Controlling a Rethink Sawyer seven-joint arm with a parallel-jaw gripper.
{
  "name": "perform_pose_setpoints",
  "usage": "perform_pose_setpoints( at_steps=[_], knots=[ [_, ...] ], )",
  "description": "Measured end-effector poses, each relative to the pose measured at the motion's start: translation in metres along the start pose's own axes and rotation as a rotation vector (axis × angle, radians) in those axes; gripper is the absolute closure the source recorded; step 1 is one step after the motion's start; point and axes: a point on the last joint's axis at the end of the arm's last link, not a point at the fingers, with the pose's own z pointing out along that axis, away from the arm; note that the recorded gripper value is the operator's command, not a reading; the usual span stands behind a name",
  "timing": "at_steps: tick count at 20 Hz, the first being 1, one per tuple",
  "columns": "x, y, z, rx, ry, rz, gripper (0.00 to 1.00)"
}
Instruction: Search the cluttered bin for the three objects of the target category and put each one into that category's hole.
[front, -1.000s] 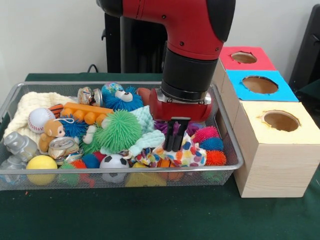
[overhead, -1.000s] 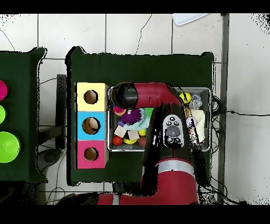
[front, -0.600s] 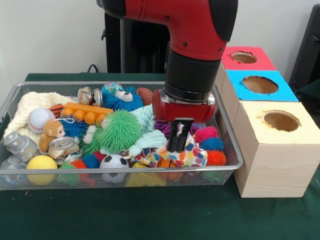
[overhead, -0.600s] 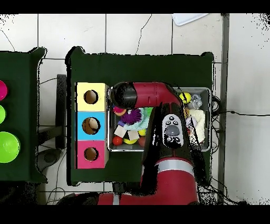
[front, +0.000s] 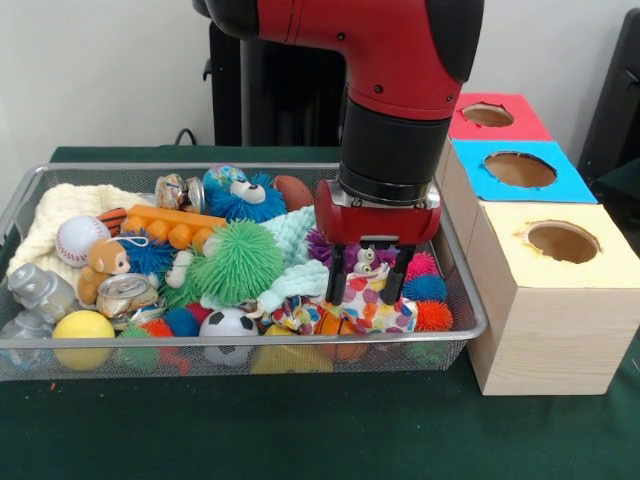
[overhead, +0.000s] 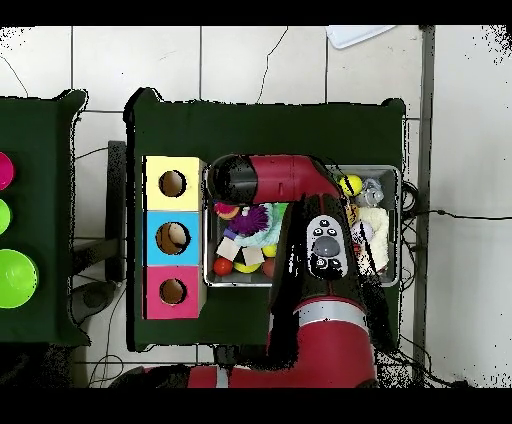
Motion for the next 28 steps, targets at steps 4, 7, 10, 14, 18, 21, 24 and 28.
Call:
perform_pose_setpoints(
  at_steps=[4,7,10,14,18,21,24,28],
  knots=[
    [-0.0001,0.0007,-0.0002,-0.001,0.000,0.000,0.00],
    [-0.0002,0.0009,-0.0002,-0.002,0.000,-0.001,0.00],
    [-0.0004,0.0011,-0.0004,-0.002,-0.001,0.000,0.00],
    [-0.0014,0.0010,-0.0021,-0.002,-0.003,0.000,0.00],
    [-0.0027,0.0013,-0.0039,-0.003,-0.006,0.002,0.00],
    [-0.0023,0.0016,-0.0041,-0.005,-0.001,0.005,0.00],
    [-0.0008,0.0022,-0.0036,-0.007,0.005,0.005,0.00],
    [0.0010,0.0038,-0.0025,-0.012,0.010,0.006,0.00]
  ],
)
